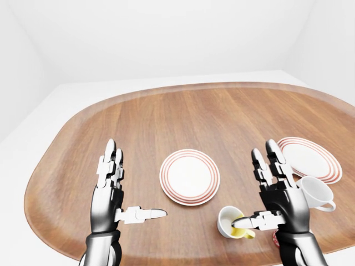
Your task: Put the red mug on the left plate.
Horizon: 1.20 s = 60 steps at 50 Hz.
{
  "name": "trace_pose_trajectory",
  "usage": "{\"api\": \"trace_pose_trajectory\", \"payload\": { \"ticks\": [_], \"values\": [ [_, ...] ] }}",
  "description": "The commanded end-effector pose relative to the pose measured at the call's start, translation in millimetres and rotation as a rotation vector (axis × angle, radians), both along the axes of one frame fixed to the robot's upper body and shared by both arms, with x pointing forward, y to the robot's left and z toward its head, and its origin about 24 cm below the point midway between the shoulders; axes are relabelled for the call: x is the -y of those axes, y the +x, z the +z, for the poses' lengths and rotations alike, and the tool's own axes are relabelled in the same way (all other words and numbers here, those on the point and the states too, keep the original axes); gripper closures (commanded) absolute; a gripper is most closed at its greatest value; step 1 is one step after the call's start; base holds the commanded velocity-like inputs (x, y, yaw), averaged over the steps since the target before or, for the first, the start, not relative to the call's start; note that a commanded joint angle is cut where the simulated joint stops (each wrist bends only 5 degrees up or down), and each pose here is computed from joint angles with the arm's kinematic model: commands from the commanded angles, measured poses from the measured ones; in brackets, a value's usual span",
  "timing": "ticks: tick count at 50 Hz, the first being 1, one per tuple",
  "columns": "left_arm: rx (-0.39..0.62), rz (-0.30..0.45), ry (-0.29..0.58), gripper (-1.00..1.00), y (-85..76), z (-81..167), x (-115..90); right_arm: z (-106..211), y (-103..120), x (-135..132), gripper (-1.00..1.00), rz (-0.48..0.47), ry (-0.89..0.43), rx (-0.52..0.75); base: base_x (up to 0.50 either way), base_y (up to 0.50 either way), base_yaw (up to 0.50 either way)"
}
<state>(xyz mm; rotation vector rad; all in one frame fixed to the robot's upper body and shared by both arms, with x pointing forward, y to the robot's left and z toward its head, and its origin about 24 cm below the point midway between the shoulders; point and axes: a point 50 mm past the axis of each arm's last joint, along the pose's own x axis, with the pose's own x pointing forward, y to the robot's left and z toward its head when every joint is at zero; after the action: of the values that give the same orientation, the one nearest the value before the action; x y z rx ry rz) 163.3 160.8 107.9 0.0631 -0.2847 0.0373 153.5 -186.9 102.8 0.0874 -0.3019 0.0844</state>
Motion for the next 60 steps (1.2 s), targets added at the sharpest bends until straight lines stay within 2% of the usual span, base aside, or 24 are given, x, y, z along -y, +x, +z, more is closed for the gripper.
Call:
{"api": "trace_pose_trajectory", "payload": {
  "ticks": [1,14,26,42,60],
  "values": [
    [-0.002,0.000,0.000,-1.00,0.2,-0.5,0.0,-1.6,0.8,-1.6,-1.00,0.000,-0.016,-0.012,0.12,-0.01,0.00],
    [-0.001,0.000,0.001,-1.00,0.0,-0.2,0.1,-2.0,1.6,-1.8,-1.00,-0.002,-0.019,-0.015,0.27,0.45,0.00],
    [0.001,-0.002,0.001,-1.00,-0.1,0.3,0.1,-0.5,1.2,-3.7,-1.00,0.005,-0.030,-0.012,0.12,-0.01,0.00],
    [-0.001,-0.003,0.003,-1.00,0.7,-0.4,0.7,-2.3,2.1,-6.5,-1.00,0.018,-0.048,-0.024,0.52,0.08,0.00],
    [-0.001,-0.003,0.003,-1.00,0.5,-0.4,0.6,-2.7,1.0,-6.2,-1.00,0.013,-0.043,-0.028,0.33,0.11,0.00]
  ]
}}
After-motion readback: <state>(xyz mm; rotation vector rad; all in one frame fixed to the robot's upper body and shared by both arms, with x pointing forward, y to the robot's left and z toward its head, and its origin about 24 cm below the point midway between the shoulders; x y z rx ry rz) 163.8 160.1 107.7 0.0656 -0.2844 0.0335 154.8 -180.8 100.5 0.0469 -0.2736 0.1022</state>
